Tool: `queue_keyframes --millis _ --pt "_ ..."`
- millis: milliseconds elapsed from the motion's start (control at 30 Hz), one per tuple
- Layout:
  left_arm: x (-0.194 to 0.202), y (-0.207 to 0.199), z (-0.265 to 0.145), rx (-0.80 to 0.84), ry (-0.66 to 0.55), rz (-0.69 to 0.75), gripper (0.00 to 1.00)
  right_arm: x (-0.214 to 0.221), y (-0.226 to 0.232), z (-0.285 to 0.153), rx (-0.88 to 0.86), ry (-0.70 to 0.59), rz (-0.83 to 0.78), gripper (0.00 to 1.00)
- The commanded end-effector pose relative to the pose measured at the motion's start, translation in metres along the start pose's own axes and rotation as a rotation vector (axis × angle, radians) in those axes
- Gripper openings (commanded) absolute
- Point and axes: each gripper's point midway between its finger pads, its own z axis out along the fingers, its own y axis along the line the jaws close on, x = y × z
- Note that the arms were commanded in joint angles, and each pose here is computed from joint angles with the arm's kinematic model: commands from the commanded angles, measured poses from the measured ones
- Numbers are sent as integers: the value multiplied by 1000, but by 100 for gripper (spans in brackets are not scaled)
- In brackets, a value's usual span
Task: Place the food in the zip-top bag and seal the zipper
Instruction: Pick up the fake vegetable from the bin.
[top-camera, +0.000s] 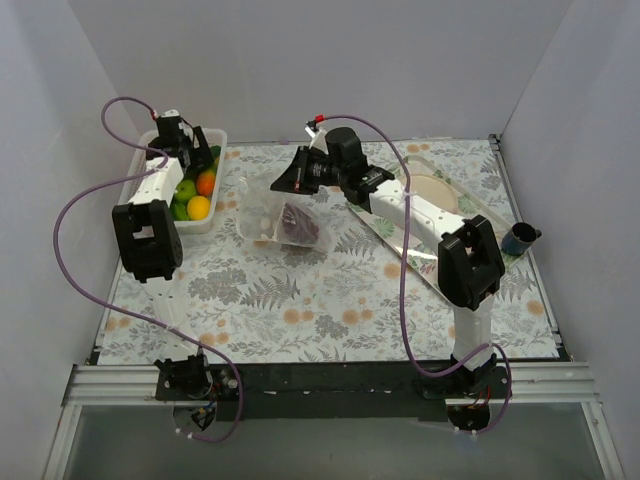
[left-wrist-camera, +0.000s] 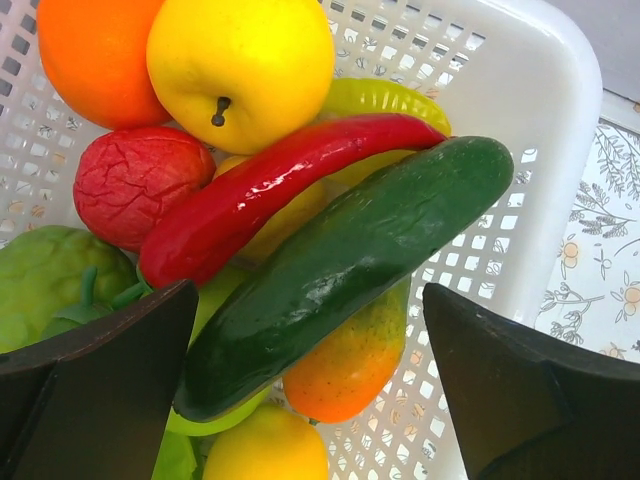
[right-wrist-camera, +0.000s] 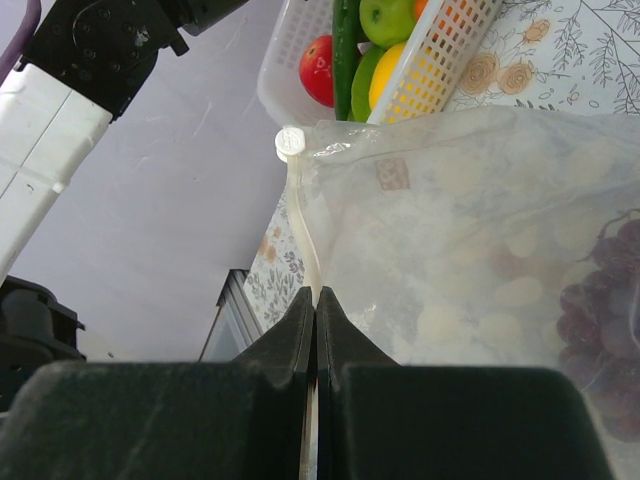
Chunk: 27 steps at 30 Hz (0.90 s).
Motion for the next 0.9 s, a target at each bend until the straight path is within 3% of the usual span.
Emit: queue_keyframes --millis 0,167,233,333,867 --pt "-32 -1 -24 -4 -77 -22 93 -11 24 -2 -46 -32 -40 1" --pt "-36 -5 -18 6 -81 -19 80 -13 28 -7 -29 -40 -58 1" --pt "-36 -10 -17 17 -76 -5 80 -11 29 -8 -27 -34 -57 1" --pt "-31 -14 -16 8 -65 22 89 -12 33 -8 -32 -36 -65 1" --pt "0 -6 5 -192 -36 158 90 -7 41 -6 -28 -9 -78 1"
